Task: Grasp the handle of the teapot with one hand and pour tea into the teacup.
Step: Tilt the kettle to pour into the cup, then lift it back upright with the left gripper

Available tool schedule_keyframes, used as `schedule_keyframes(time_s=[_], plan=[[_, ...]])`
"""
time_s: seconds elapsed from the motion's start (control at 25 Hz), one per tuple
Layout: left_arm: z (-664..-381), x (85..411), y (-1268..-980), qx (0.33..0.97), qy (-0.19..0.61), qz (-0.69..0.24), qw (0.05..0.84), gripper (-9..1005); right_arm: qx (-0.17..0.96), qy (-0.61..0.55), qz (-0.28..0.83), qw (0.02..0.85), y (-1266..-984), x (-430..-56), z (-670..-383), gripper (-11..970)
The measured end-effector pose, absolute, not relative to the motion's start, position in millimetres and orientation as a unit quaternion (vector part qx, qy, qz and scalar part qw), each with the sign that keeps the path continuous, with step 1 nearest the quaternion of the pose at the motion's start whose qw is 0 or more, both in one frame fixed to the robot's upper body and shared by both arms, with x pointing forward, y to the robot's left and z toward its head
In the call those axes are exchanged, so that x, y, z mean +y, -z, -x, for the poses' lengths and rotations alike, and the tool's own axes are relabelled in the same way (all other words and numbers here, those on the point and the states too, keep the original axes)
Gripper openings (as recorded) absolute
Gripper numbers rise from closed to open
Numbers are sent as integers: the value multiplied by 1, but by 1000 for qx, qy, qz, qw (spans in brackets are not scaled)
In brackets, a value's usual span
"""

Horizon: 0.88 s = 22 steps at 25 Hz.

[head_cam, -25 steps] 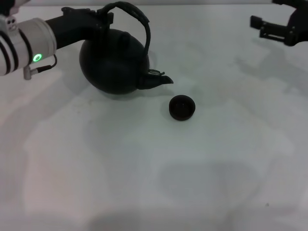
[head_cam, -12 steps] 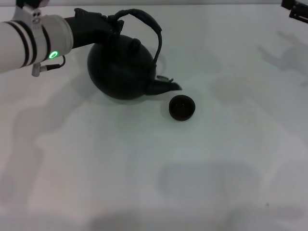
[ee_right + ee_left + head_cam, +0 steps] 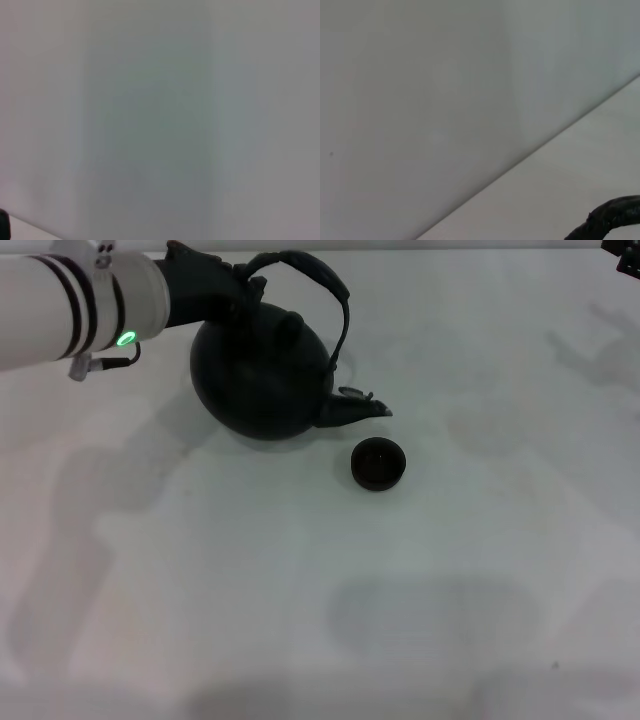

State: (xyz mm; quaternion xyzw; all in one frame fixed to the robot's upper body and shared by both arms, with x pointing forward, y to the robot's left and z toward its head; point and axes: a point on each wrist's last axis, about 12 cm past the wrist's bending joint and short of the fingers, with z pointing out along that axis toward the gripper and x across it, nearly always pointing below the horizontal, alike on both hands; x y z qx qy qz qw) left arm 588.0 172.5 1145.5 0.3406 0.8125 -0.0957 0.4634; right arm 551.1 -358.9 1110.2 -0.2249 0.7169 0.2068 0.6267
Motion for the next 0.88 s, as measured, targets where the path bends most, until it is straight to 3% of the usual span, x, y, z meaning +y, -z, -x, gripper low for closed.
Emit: schedule_keyframes(time_s=[0.88], plan=[[-579, 160, -1163, 822, 44, -369, 431, 144, 716, -212, 216, 629, -1110, -359, -551, 877]])
